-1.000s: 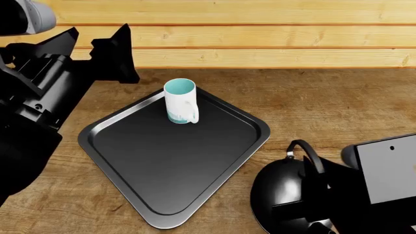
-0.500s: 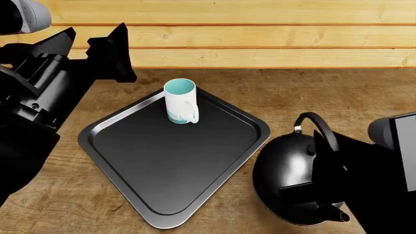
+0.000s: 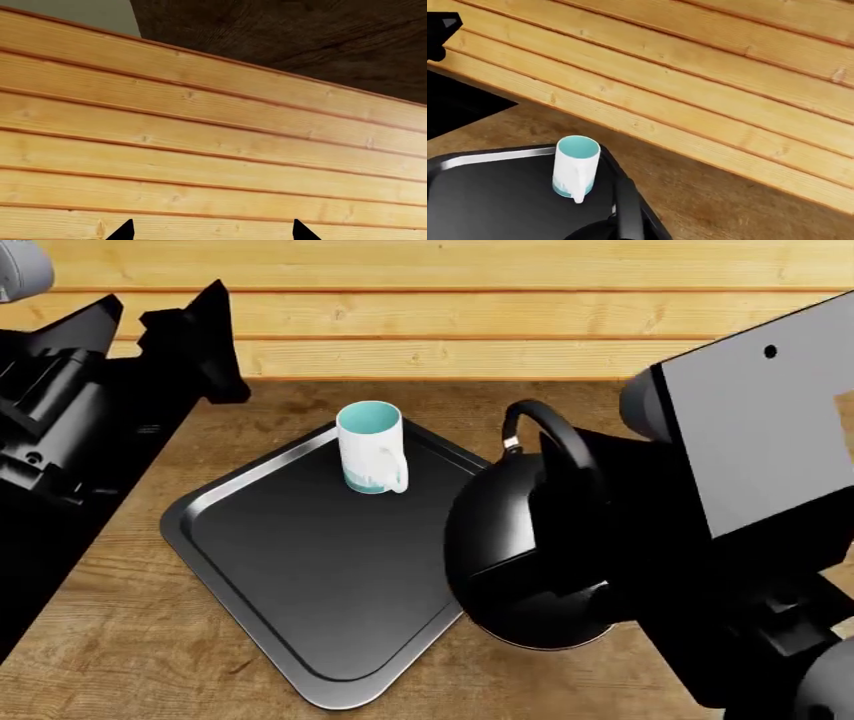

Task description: Pick the kettle from the counter and place it on the tray. Then pick the mug from the cabinet and place it on the tray. Then close the cabinet doors.

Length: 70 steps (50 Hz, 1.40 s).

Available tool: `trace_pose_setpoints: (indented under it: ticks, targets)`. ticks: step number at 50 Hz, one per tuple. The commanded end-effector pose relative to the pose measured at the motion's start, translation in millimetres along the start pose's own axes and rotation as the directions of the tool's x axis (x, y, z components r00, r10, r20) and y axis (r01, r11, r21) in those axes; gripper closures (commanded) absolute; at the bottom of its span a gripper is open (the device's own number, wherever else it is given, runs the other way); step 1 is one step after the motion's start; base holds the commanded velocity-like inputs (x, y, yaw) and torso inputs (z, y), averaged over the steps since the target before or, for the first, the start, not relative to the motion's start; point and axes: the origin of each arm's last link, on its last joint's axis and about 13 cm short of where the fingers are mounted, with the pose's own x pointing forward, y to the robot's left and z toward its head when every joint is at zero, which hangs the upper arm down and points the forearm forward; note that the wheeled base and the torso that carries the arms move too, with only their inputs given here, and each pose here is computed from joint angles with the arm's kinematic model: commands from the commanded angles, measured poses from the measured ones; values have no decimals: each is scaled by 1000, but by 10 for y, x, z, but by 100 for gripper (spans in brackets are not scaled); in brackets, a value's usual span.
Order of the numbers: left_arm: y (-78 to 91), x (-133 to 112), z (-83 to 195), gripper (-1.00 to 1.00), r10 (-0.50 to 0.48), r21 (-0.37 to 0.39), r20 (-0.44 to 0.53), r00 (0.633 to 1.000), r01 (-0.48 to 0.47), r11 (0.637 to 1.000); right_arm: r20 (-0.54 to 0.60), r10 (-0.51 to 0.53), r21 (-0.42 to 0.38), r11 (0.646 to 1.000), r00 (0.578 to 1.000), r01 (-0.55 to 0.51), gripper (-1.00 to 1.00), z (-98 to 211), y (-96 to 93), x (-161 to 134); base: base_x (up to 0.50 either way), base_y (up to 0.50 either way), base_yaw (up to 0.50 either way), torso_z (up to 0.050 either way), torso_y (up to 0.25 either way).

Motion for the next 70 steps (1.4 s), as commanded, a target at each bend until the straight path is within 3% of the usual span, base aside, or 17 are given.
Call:
trace_pose_setpoints:
  ticks: [1,15,38,70]
  targets:
    - [80,-40,-14,-100,23,-14,7,1000,-23,1000,35,54,-61,997,998,-52,100,213,150,145,0,0,0,0,0]
    - [192,-88,-56,-100,53,-30,8,999,-53,998,9,143,-79,987,990,-141,100,227,363,369,0,0,0,0,0]
    - [276,-139,-99,-100,78,-51,11,997,-78,996,9,243,-66,968,970,-242,100,222,600,498,0,0,0,0,0]
    - [356,-164,-97,-100,104,-61,14,995,-102,993,16,305,-18,952,952,-304,100,205,721,696,0,0,0,0,0]
